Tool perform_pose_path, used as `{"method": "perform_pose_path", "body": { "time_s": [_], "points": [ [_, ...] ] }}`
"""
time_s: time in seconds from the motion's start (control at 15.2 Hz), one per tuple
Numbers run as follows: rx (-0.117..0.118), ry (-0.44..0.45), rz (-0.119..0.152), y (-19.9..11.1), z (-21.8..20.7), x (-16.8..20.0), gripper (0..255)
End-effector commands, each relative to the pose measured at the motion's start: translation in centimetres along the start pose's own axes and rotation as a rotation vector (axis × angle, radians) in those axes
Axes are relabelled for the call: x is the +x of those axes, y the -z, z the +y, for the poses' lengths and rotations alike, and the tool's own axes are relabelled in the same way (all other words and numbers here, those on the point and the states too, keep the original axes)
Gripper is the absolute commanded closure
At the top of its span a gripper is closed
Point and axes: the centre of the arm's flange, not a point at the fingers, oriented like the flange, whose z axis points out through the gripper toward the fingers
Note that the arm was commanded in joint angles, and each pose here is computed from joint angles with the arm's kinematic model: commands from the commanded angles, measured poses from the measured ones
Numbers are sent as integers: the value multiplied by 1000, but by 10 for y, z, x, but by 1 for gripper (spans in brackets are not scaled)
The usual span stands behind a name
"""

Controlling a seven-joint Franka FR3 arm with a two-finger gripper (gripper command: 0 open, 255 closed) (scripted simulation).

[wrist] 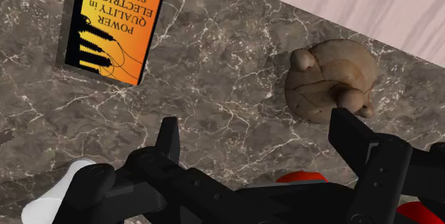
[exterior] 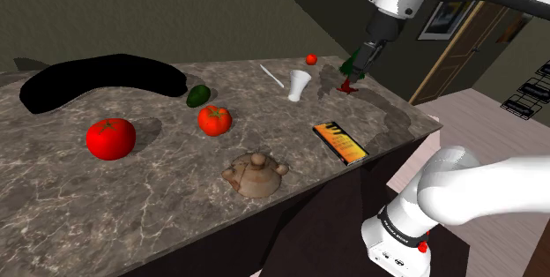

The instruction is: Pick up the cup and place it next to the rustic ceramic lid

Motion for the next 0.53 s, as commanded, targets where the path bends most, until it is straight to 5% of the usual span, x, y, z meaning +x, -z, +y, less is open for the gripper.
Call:
{"method": "perform_pose_path", "body": {
  "time_s": [0.0,0.46],
  "points": [
    [0,0,0,0,0,0,0],
    [-54,-26,-31,-48,34,72,0]
  ]
}}
